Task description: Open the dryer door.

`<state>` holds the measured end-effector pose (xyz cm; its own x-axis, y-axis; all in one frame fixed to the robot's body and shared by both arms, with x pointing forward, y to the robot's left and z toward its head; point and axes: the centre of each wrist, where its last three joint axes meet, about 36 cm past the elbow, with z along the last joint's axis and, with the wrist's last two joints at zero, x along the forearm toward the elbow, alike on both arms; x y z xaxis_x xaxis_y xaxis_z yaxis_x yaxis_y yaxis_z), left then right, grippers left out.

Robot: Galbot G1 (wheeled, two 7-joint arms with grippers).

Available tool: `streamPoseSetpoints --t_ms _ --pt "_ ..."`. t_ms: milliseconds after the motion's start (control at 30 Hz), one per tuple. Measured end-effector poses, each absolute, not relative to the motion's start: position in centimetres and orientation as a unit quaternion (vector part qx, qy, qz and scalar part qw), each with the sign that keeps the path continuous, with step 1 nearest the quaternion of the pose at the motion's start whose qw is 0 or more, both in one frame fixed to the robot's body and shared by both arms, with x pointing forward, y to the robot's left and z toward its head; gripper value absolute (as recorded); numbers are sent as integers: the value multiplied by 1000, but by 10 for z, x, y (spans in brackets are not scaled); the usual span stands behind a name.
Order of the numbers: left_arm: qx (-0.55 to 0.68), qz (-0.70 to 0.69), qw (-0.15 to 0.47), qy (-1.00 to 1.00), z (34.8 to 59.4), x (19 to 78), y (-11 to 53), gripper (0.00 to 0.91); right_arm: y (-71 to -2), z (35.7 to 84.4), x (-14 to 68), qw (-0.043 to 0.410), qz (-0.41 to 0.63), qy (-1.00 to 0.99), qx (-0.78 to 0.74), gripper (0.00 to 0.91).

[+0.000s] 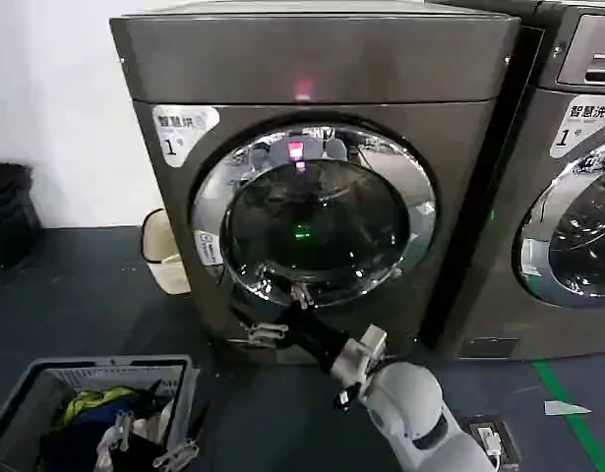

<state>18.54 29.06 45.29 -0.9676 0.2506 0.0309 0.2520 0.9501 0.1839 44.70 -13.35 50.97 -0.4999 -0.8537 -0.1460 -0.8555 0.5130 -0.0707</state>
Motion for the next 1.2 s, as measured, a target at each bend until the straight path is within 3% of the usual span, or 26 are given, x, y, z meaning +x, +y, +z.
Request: streamPoseSetpoints --t_ms 567,1200 --pt "-164 -98 28 -981 454 187 290 907 -106 492 555 59 -47 855 -512 907" --pt "-159 -98 23 -982 454 185 288 907 -76 491 589 47 -67 848 -524 907"
